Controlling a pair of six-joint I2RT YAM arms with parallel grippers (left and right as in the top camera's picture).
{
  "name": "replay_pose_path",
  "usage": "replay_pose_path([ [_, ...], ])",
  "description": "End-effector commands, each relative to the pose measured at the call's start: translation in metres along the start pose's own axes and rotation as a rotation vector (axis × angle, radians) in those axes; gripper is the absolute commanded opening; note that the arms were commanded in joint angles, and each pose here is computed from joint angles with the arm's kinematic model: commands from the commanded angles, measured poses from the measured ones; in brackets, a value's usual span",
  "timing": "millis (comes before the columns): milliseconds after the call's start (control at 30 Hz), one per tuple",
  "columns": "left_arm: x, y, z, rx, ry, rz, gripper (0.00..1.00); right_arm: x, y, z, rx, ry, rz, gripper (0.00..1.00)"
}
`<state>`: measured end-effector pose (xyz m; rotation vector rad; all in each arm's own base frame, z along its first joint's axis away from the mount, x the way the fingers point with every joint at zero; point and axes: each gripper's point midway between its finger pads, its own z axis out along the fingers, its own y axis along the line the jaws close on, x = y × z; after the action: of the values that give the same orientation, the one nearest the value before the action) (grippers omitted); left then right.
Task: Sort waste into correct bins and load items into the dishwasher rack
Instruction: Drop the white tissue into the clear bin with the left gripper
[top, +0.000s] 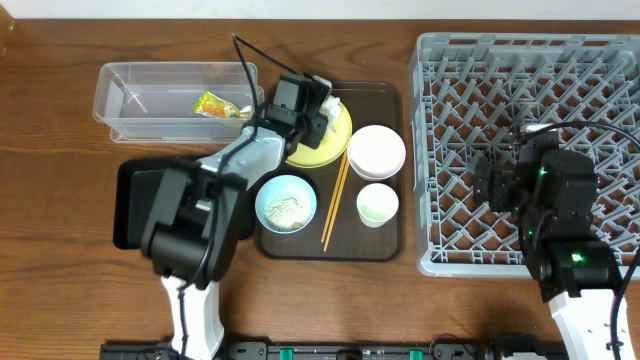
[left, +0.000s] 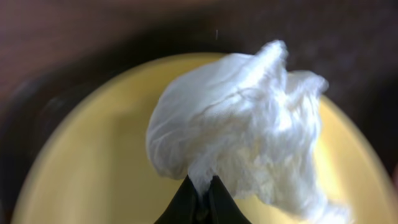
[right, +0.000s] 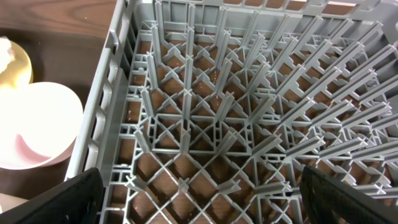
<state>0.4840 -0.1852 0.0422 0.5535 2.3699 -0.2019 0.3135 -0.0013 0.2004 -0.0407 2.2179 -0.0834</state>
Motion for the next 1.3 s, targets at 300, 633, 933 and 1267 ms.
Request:
replay_pose_path([
  [300, -0.076, 0.083, -0.117, -0.159, -0.246, -0.087, 0.06, -0.010, 0.004, -0.004, -0.014, -0.024, 0.002, 0.99],
  [633, -0.008, 0.162, -0.121, -0.260, -0.065, -0.245, 0.07, -0.010, 0.004, -0.004, -0.014, -0.025, 0.002, 0.99],
  [933, -0.006, 0.182, -0.123, -0.291, -0.087, -0.269, 0.54, -0.011, 0.004, -0.004, -0.014, -0.028, 0.002, 0.99],
  [1267, -0.009, 0.130, -0.176, -0.228, -0.056, -0.447, 0.86, -0.010, 0.004, -0.004, -0.014, -0.026, 0.002, 0.99],
])
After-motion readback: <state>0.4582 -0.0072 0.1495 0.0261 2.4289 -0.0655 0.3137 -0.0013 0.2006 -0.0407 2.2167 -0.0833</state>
